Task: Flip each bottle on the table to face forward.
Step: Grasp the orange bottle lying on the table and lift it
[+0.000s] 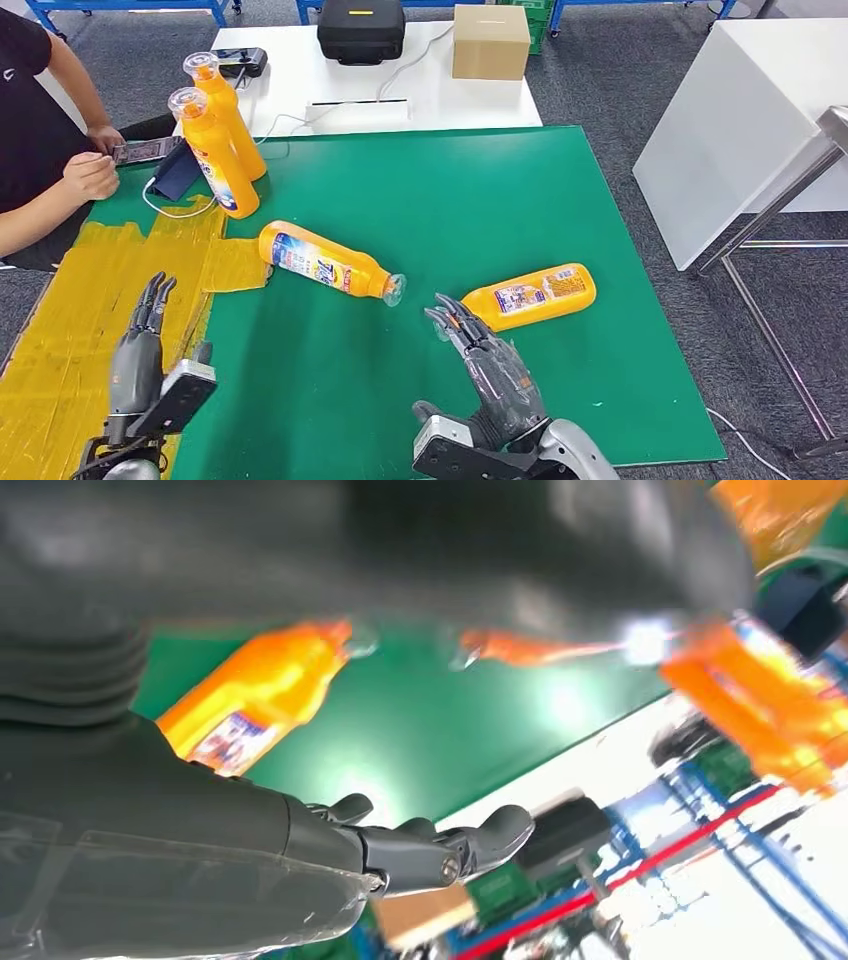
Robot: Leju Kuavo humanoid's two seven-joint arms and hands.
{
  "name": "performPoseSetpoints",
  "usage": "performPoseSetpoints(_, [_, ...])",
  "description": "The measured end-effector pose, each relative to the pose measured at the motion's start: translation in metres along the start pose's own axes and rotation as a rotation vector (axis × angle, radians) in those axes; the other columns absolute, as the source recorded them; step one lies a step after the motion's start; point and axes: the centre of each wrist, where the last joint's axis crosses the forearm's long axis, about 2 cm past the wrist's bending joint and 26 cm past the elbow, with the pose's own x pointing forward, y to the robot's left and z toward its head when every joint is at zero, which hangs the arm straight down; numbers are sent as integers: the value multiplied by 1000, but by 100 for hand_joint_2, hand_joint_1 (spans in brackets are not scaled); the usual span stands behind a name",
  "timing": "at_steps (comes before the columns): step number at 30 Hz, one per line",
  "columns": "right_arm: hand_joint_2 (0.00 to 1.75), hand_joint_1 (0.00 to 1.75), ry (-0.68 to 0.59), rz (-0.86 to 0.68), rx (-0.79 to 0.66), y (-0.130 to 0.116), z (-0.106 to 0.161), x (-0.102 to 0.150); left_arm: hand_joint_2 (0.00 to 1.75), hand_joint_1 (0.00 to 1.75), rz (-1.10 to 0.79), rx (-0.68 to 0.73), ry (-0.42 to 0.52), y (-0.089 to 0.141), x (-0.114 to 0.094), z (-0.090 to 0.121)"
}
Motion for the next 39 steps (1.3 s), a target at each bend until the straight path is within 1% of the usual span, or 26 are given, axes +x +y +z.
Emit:
performPoseSetpoints(2, [175,0,39,53,-35,-3,7,-5,0,0,311,-31,55,2,5,-1])
performPoseSetpoints(3, [175,0,64,83,-53,-6,11,-10,0,0,456,-43,62,3,9,-2])
performPoseSetpoints(5, [175,0,115,145,-78,-16,18,-22,0,0,650,-59,41,8,18,-2])
performPoseSetpoints(8, [175,0,202,254,-87,-40,26,-47,0,0,803,-80,-2,12,32,0])
performPoseSetpoints(11, [175,0,290,345,-90,-65,33,-73,0,0,891,-104,-26,13,43,3])
performPoseSetpoints(17, [175,0,458,474,-65,-113,44,-122,0,0,990,-130,-79,15,58,5])
performPoseSetpoints(20, [175,0,508,513,-58,-131,45,-139,0,0,1004,-134,-95,16,61,4])
performPoseSetpoints(22, [175,0,531,523,-56,-139,43,-147,0,0,1011,-135,-100,16,61,3])
performPoseSetpoints(27, [175,0,569,522,-57,-147,35,-161,0,0,1021,-134,-110,16,63,0])
performPoseSetpoints(32, [175,0,590,514,-54,-150,27,-168,0,0,1026,-135,-115,16,64,-3])
performPoseSetpoints(35, [175,0,594,508,-42,-151,13,-172,0,0,1036,-139,-126,17,66,-9])
performPoseSetpoints(39, [175,0,584,504,-9,-144,-7,-174,0,0,1060,-143,-141,17,70,-15])
